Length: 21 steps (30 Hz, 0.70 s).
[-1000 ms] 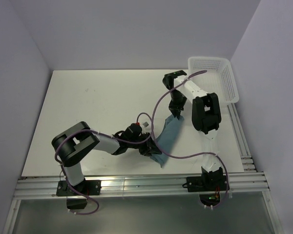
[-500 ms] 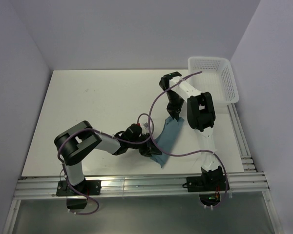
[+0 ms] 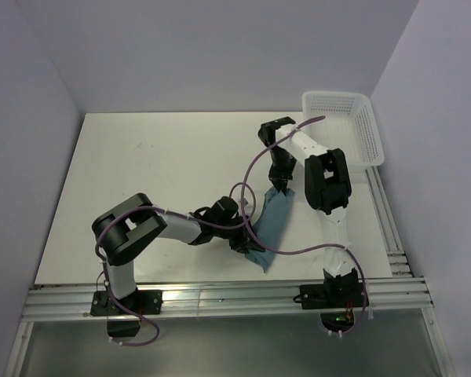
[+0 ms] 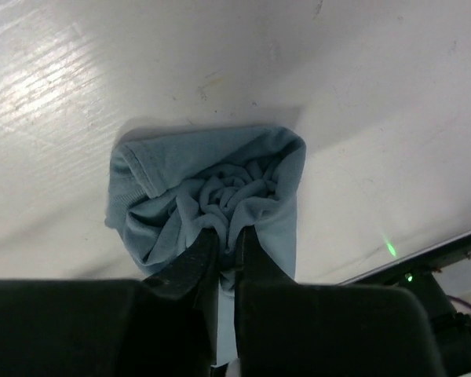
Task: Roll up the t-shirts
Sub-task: Roll the tshirt
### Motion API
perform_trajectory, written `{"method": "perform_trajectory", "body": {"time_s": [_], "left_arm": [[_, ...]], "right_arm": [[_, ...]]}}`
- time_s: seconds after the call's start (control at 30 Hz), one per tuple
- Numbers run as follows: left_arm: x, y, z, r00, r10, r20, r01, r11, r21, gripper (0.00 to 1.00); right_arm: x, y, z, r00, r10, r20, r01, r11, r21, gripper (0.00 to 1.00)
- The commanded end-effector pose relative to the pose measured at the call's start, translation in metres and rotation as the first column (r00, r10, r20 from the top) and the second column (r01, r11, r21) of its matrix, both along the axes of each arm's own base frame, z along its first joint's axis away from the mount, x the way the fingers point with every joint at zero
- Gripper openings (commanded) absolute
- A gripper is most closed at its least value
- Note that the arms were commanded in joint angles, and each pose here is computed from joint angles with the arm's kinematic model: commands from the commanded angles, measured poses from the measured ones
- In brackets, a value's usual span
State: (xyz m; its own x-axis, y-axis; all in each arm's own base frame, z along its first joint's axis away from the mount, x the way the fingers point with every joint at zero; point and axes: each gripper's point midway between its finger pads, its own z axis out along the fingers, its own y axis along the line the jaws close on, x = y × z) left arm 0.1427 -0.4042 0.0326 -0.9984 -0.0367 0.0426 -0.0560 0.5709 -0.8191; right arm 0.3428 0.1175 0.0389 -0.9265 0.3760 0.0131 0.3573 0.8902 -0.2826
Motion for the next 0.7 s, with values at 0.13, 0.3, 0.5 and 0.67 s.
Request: {"method": "perform_trajectory", "body": {"time_s": [0.13,0.3,0.5,0.67], "left_arm": [[-0.05,0.088,-0.077,0.969,-0.048,-0.244,0.149,0.898,0.414,0.0],[-0.019,0.117,-0.079,0.967,0.001,-0.255,0.12,0.88,0.46,0.0],[0.021,0.13,-0.071,0.966,-0.015,-0.257,0.145,0.856,0.496,0.0],[0.043,0.122,-0.05,0.975,-0.044,-0.219,0.144,0.872,0.467,0.02]], "right_arm": [[0.009,-0.013,-0.009,0.987,-0.078,0.139,0.074,0.997,0.033,0.0],[-0.033,-0.034,-0.013,0.979,-0.177,0.104,0.178,0.984,0.002,0.0],[-0.07,-0.034,-0.007,0.953,-0.278,0.119,0.272,0.96,0.059,0.0],[-0.071,-0.022,-0.007,0.952,-0.272,0.139,0.251,0.956,0.151,0.0]]}}
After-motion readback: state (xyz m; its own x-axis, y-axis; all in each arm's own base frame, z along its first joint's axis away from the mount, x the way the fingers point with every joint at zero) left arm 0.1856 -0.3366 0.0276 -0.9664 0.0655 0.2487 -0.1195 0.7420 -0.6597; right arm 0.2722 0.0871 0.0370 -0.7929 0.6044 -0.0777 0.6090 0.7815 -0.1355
